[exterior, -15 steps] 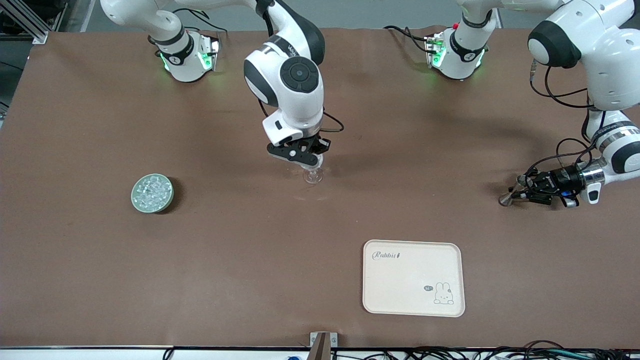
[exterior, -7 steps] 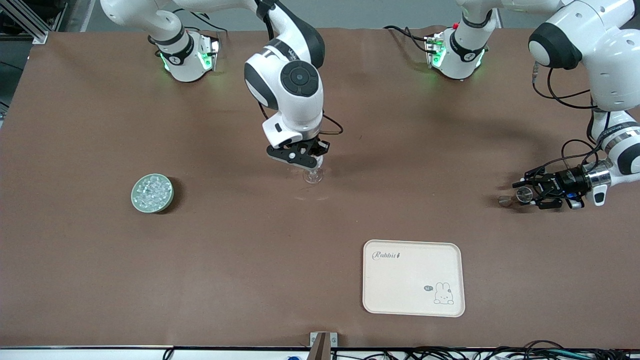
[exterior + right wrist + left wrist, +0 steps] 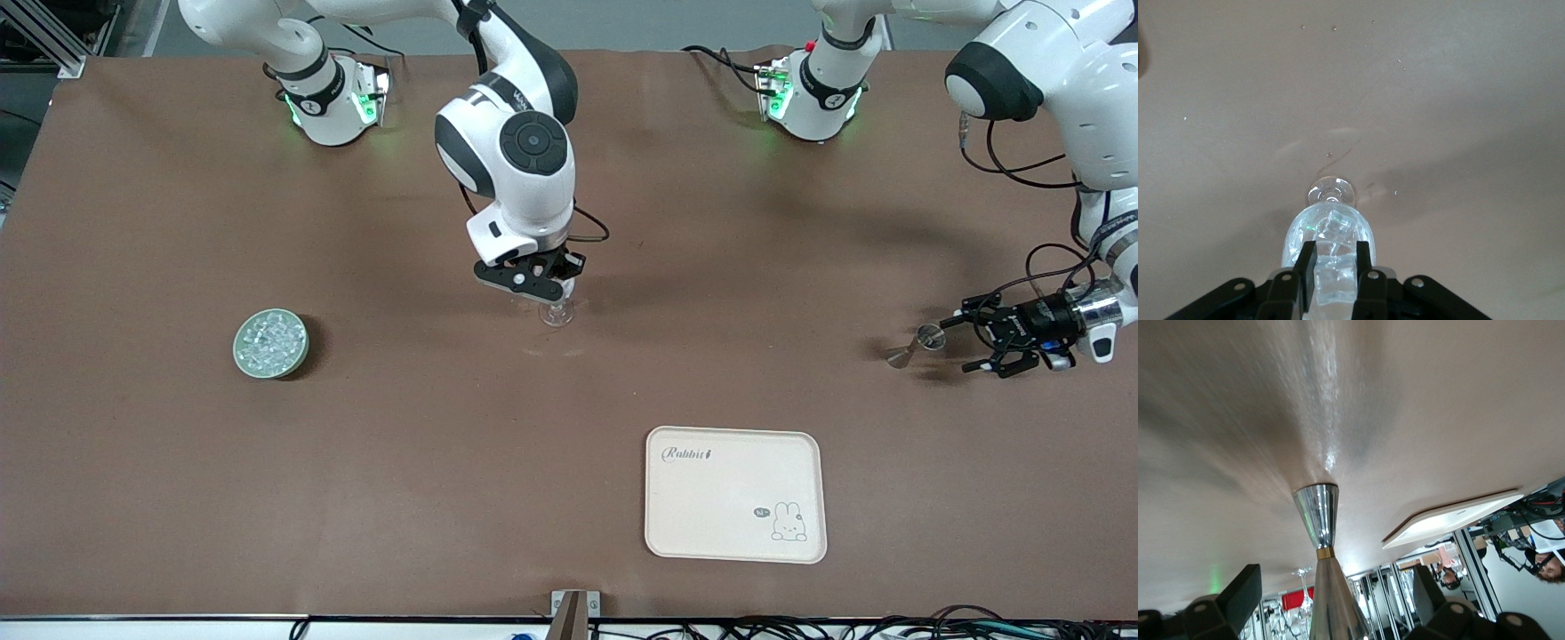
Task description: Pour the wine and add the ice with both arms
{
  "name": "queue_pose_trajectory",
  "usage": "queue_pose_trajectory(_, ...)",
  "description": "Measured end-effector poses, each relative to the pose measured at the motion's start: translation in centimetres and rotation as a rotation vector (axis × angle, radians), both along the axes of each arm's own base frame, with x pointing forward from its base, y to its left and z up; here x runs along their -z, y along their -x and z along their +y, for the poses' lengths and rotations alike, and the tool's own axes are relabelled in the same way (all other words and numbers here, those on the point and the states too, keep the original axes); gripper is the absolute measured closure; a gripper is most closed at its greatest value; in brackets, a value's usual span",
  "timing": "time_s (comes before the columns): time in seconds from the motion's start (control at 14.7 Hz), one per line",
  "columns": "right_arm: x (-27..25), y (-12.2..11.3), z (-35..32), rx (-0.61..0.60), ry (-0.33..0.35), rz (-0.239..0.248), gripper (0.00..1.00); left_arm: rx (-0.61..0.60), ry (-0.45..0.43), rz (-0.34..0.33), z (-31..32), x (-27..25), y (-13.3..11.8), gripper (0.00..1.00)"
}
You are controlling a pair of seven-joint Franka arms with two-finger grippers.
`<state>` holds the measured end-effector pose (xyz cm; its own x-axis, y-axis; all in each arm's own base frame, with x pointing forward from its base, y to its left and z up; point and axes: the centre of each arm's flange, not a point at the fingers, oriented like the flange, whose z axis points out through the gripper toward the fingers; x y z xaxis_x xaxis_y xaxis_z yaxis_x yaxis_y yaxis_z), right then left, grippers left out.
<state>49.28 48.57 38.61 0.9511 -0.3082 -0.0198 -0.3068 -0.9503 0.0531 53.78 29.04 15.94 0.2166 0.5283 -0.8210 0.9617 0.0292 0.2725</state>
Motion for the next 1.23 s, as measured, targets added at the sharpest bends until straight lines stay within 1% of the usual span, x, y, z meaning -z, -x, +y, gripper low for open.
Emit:
queue_pose_trajectory(0.07, 0.0, -0.1, 0.0, 0.001, 0.0, -0.001, 0.68, 0.031, -0.035, -0.003, 0.7, -1.0, -0.4, 0.0)
queue_pose_trajectory(0.2, -0.1, -0.1, -0.1, 0.003, 0.0, -0.002, 0.56, 0.117, -0.116, -0.013, 1.5, -3.9, -2.2, 0.0)
queue_pose_trajectory(0.27, -0.1, -0.2, -0.1, 0.003, 0.0, -0.003, 0.43, 0.154, -0.154, -0.032, 1.7, -5.6, -3.2, 0.0)
queue_pose_trajectory(0.34, -0.2, -0.2, -0.1, 0.003, -0.001, -0.004, 0.37, 0.186, -0.192, -0.062, 2.0, -7.3, -4.0, 0.0)
queue_pose_trajectory(0.48, -0.5, -0.3, 0.0, 0.003, -0.006, -0.008, 0.36, 0.251, -0.269, -0.122, 2.8, -10.9, -5.2, 0.0)
queue_pose_trajectory(0.61, -1.4, -0.6, 0.0, 0.005, -0.014, -0.019, 0.33, 0.302, -0.321, -0.156, 2.8, -14.1, -6.0, 0.0)
queue_pose_trajectory(0.68, -2.2, -0.8, -0.1, 0.009, -0.012, -0.019, 0.26, 0.322, -0.34, -0.174, 2.4, -15.6, -6.4, 0.0)
queue_pose_trajectory(0.75, -3.2, -1.2, -0.6, 0.016, -0.008, -0.025, 0.15, 0.346, -0.36, -0.187, 1.9, -17.0, -6.9, 0.0)
queue_pose_trajectory(0.82, -4.7, -2.1, -1.6, 0.027, 0.003, -0.046, 0.06, 0.38, -0.387, -0.193, 1.2, -18.5, -7.3, 0.0)
queue_pose_trajectory(0.89, -6.5, -3.1, -3.2, 0.04, 0.018, -0.071, 0.0, 0.421, -0.412, -0.201, 0.3, -20.1, -7.7, 0.0)
queue_pose_trajectory(0.95, -8.6, -4.2, -5.4, 0.055, 0.034, -0.087, 0.0, 0.479, -0.439, -0.21, -1.0, -21.8, -8.1, 0.0)
queue_pose_trajectory(1.09, -13.0, -6.1, -11.1, 0.072, 0.047, -0.09, 0.0, 0.634, -0.536, -0.236, -4.7, -25.8, -9.0, 0.0)
queue_pose_trajectory(1.23, -16.9, -7.9, -17.4, 0.093, 0.037, -0.102, 0.0, 0.801, -0.646, -0.299, -10.4, -31.0, -9.9, 0.0)
